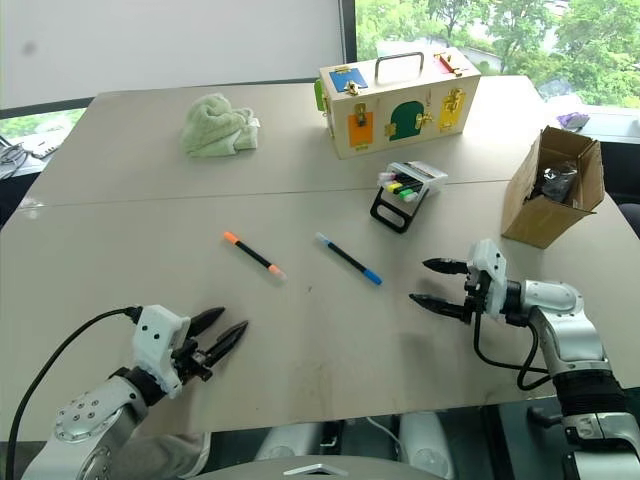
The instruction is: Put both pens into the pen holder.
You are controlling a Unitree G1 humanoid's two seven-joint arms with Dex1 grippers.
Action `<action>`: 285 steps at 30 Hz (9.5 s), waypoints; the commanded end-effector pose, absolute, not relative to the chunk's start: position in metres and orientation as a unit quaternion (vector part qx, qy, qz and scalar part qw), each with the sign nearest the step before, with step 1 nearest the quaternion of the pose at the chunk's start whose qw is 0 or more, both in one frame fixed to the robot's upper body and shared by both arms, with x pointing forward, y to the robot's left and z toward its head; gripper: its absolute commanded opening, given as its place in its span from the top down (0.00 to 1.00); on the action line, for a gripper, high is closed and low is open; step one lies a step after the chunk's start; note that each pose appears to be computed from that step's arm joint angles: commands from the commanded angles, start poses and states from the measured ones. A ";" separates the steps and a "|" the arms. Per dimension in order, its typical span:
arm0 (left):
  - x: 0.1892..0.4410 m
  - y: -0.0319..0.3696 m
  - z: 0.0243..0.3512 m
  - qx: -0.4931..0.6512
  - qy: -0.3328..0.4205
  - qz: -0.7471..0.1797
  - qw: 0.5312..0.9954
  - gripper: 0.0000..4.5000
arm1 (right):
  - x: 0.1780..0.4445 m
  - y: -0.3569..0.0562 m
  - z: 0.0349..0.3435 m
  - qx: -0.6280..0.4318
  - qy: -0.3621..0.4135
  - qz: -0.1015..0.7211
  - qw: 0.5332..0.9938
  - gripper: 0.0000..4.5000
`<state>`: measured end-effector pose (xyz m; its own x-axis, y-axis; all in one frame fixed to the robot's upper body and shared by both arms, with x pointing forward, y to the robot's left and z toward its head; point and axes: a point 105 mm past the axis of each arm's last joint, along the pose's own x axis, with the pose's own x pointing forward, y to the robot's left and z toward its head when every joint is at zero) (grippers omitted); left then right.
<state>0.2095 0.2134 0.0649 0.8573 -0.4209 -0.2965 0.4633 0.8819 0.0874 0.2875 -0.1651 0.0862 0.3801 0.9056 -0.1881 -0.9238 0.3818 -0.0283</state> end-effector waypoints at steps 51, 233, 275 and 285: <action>0.313 0.187 0.101 0.030 0.196 0.174 0.965 0.00 | 0.271 -0.125 0.151 -0.072 -0.038 0.626 0.775 0.12; 0.246 0.176 0.150 0.036 0.045 -0.408 0.911 0.00 | 0.294 -0.064 0.120 -0.068 0.031 0.566 0.821 0.98; 0.264 0.092 0.192 -0.057 -0.030 -0.566 0.822 1.00 | 0.274 -0.028 0.164 -0.060 0.106 0.660 0.741 0.17; 0.270 0.088 0.186 -0.057 -0.027 -0.573 0.817 1.00 | 0.273 -0.023 0.176 -0.046 0.105 0.665 0.738 1.00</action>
